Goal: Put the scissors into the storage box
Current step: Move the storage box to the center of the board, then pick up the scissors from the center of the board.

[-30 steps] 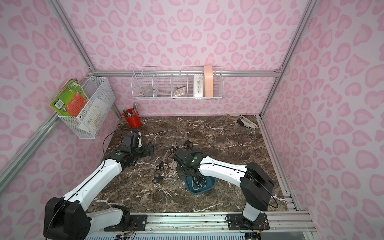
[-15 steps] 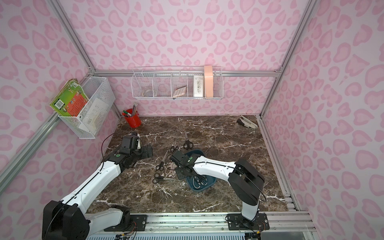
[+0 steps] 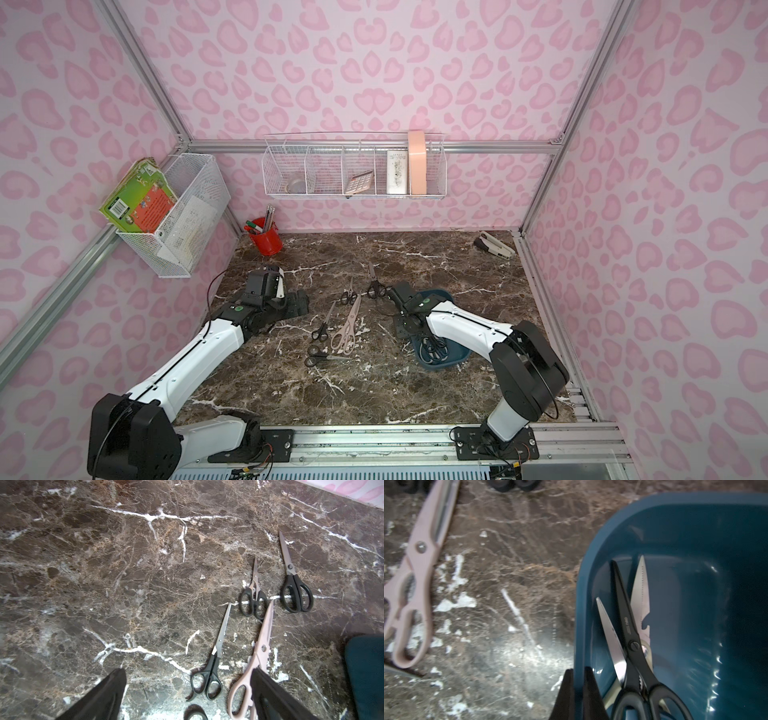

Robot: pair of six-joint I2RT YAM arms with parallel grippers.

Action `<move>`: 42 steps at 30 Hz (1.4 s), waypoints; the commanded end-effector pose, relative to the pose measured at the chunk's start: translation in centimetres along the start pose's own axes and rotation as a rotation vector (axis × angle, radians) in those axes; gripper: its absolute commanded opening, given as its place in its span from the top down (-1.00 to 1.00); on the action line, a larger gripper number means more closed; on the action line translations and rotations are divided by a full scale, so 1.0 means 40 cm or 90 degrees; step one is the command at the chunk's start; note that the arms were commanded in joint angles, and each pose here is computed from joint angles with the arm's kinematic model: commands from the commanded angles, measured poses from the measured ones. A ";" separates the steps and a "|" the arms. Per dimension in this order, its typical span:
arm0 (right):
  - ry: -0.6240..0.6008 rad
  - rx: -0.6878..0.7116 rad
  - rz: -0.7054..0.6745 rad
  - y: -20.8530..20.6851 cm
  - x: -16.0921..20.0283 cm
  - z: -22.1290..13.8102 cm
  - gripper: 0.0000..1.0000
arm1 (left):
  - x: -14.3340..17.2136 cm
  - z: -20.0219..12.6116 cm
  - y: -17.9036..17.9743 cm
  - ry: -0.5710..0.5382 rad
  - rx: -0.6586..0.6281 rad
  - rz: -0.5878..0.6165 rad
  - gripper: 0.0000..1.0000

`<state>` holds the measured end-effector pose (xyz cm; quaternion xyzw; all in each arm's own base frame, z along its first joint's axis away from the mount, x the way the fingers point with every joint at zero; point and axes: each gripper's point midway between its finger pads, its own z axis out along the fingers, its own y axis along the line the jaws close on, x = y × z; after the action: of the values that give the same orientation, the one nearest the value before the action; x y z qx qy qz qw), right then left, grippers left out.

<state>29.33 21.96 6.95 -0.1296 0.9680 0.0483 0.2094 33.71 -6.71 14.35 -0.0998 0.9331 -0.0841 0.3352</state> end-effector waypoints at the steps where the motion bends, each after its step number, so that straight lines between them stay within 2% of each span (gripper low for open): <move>1: -0.036 0.007 -0.019 -0.048 -0.049 0.006 1.00 | 0.011 0.009 -0.025 0.023 0.033 -0.013 -0.96; 7: -0.024 0.019 0.008 -0.114 -0.074 0.034 1.00 | 0.031 0.023 -0.034 0.047 0.043 -0.021 -0.95; 9: -0.018 0.025 0.007 -0.118 -0.072 0.042 0.79 | 0.029 0.023 -0.029 0.042 0.037 -0.018 -0.96; 11: -0.016 0.030 0.011 -0.120 -0.079 0.041 0.49 | 0.026 0.023 -0.025 0.040 0.030 -0.012 -0.97; 14: -0.026 0.032 0.022 -0.118 -0.102 0.018 0.27 | 0.011 0.020 -0.025 0.033 0.025 -0.003 -0.96; 18: -0.046 0.025 0.031 -0.095 -0.152 -0.031 0.18 | -0.012 0.022 -0.030 0.024 0.025 0.003 -0.97; 20: -0.066 0.002 0.011 -0.048 -0.190 -0.055 0.14 | -0.027 0.025 -0.036 0.020 0.026 0.009 -0.96; 24: -0.075 -0.039 -0.015 0.061 -0.250 -0.042 0.12 | -0.048 0.041 -0.042 0.015 0.027 0.015 -0.96; 29: -0.075 -0.062 -0.016 0.145 -0.308 0.022 0.12 | -0.034 0.064 -0.041 0.029 0.035 0.003 -0.96; 34: -0.069 -0.060 -0.021 0.177 -0.360 0.087 0.16 | -0.022 0.070 -0.035 0.032 0.032 -0.005 -0.96; 42: -0.038 -0.031 -0.040 0.201 -0.369 0.189 0.33 | -0.029 0.065 -0.028 0.028 0.019 0.003 -0.97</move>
<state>43.06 34.71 6.98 -0.1639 0.9519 0.0855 0.2445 36.22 -7.89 12.91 -0.0940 0.9404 -0.1041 0.3100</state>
